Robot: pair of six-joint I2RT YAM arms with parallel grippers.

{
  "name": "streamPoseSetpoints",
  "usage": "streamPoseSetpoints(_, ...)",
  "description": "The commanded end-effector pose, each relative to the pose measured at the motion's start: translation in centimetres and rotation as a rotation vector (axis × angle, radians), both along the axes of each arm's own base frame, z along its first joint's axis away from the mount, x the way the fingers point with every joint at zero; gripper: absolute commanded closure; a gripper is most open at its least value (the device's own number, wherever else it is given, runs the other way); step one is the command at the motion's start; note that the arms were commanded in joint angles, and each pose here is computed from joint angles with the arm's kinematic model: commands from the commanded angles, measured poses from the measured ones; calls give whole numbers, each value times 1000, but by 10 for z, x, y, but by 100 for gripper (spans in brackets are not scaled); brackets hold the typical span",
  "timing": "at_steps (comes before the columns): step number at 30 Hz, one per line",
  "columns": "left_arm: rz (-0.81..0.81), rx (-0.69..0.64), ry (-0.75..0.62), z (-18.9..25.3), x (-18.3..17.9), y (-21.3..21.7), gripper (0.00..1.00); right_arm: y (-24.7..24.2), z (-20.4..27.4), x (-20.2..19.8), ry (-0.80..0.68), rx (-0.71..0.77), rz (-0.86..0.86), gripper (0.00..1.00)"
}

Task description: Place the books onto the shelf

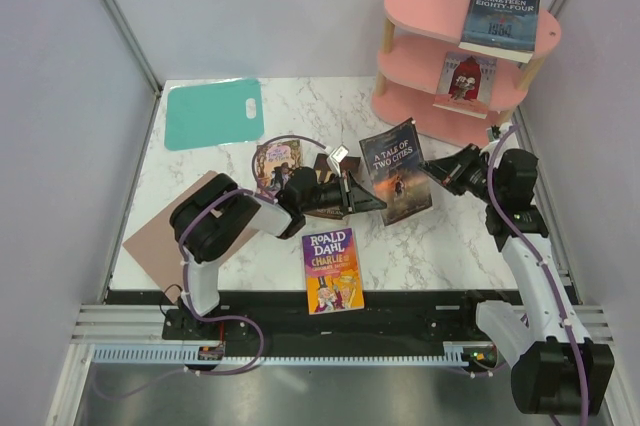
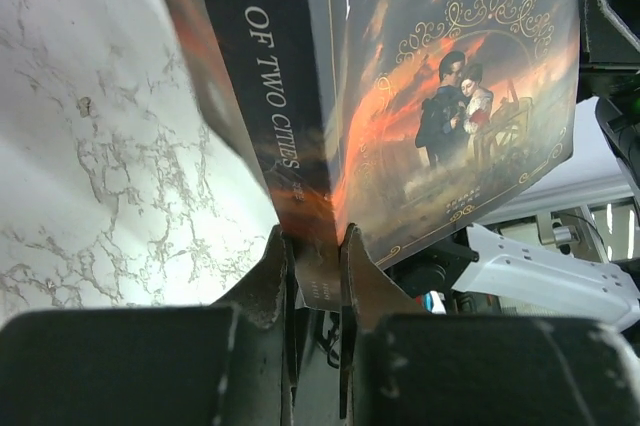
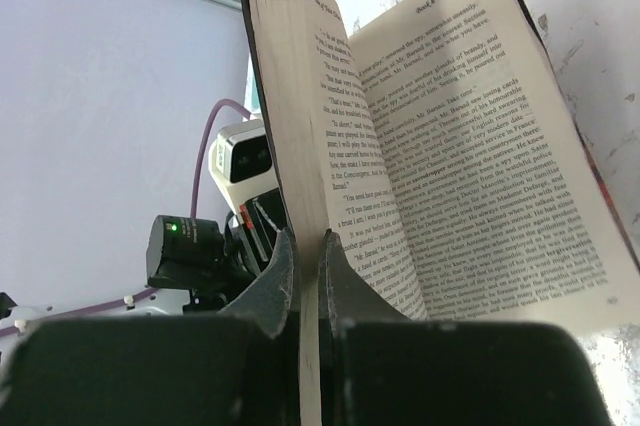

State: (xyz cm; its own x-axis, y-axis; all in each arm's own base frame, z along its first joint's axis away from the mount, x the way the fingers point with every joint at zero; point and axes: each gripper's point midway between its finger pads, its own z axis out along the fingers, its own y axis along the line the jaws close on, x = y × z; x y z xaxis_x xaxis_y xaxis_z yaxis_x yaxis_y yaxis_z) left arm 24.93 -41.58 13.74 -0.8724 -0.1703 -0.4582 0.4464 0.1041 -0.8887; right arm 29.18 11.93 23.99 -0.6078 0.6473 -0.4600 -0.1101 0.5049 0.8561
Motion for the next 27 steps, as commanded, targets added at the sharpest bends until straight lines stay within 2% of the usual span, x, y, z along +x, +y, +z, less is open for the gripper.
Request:
streamPoseSetpoints(1,-114,-143,-227,68,-28,-6,98,7,10,-8,-28,3,45,100)
streamPoseSetpoints(8,-84,-41,-248,69,-28,4,98,-6,-75,-21,171,-143,39,99)
streamPoseSetpoints(11,-75,-27,-264,74,-27,8,98,-8,-96,-25,200,-177,43,82)
streamPoseSetpoints(12,-82,-31,-268,77,-27,9,98,-9,-103,-27,208,-187,48,64)
streamPoseSetpoints(14,-87,-47,-279,86,-26,13,98,-8,-106,-28,202,-194,57,51)
streamPoseSetpoints(15,-100,-54,-285,90,-28,14,98,-9,-110,-29,207,-199,61,40)
streamPoseSetpoints(27,-168,-120,-400,150,-28,30,98,13,-87,-39,25,-78,166,20)
